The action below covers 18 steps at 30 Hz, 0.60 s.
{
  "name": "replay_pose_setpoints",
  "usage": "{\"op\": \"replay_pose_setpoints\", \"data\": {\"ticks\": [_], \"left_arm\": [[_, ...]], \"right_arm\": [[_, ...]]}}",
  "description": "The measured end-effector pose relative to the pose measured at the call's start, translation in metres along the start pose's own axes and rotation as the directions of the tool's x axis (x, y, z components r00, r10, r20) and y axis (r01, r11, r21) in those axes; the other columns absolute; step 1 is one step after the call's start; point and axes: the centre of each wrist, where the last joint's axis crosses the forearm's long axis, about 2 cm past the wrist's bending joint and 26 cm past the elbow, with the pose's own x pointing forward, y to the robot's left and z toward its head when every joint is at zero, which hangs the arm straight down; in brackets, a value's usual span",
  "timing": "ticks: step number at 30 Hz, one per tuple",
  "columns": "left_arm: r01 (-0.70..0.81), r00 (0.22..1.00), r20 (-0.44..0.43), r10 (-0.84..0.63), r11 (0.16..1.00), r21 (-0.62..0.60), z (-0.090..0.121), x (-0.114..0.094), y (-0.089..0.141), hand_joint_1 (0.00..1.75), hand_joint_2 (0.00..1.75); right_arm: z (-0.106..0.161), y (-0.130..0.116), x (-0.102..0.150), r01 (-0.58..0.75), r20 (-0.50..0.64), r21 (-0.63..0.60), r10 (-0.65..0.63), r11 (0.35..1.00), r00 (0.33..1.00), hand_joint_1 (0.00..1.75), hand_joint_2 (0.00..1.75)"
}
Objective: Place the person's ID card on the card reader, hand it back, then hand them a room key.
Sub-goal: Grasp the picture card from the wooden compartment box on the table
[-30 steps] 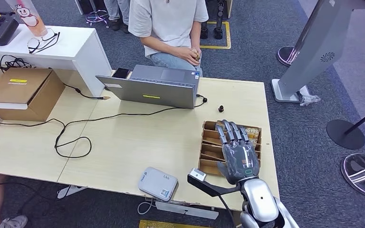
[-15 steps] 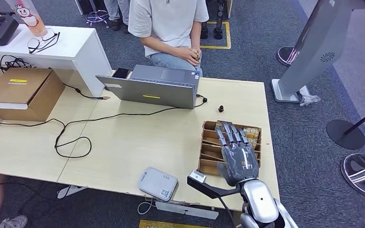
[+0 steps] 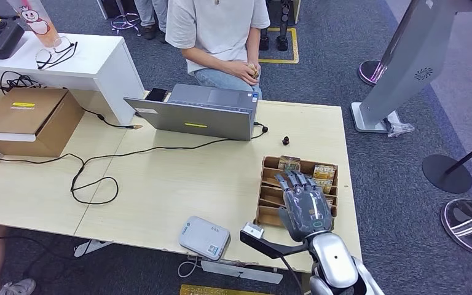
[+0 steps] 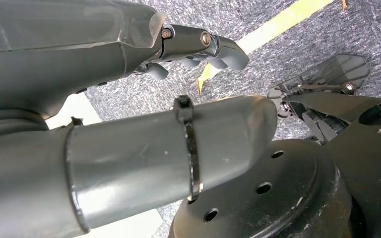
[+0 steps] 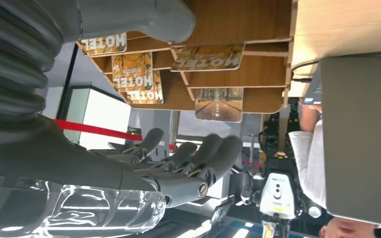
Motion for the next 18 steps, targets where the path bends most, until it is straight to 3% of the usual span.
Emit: {"op": "replay_pose_setpoints", "data": {"ticks": [2, 4, 13, 18], "left_arm": [[0.001, 1.0, 0.0, -0.001, 1.0, 0.0, 0.0, 0.0, 0.0, 0.0, 0.0], [0.002, 1.0, 0.0, -0.002, 1.0, 0.0, 0.0, 0.0, 0.0, 0.0, 0.0], [0.003, 1.0, 0.003, -0.003, 1.0, 0.001, 0.0, 0.0, 0.0, 0.0, 0.0], [0.003, 1.0, 0.003, -0.003, 1.0, 0.0, 0.0, 0.0, 0.0, 0.0, 0.0]], "right_arm": [[-0.001, 0.001, 0.0, -0.002, 0.006, 0.004, 0.002, 1.0, 1.0, 0.51, 1.75], [-0.003, 0.001, 0.001, -0.004, 0.009, 0.009, 0.004, 1.0, 1.0, 0.58, 1.75], [-0.009, 0.005, 0.002, -0.01, 0.022, 0.037, 0.009, 0.999, 1.0, 1.03, 1.75], [-0.011, 0.009, 0.0, -0.017, 0.021, 0.053, 0.016, 0.998, 1.0, 1.04, 1.75]]}}
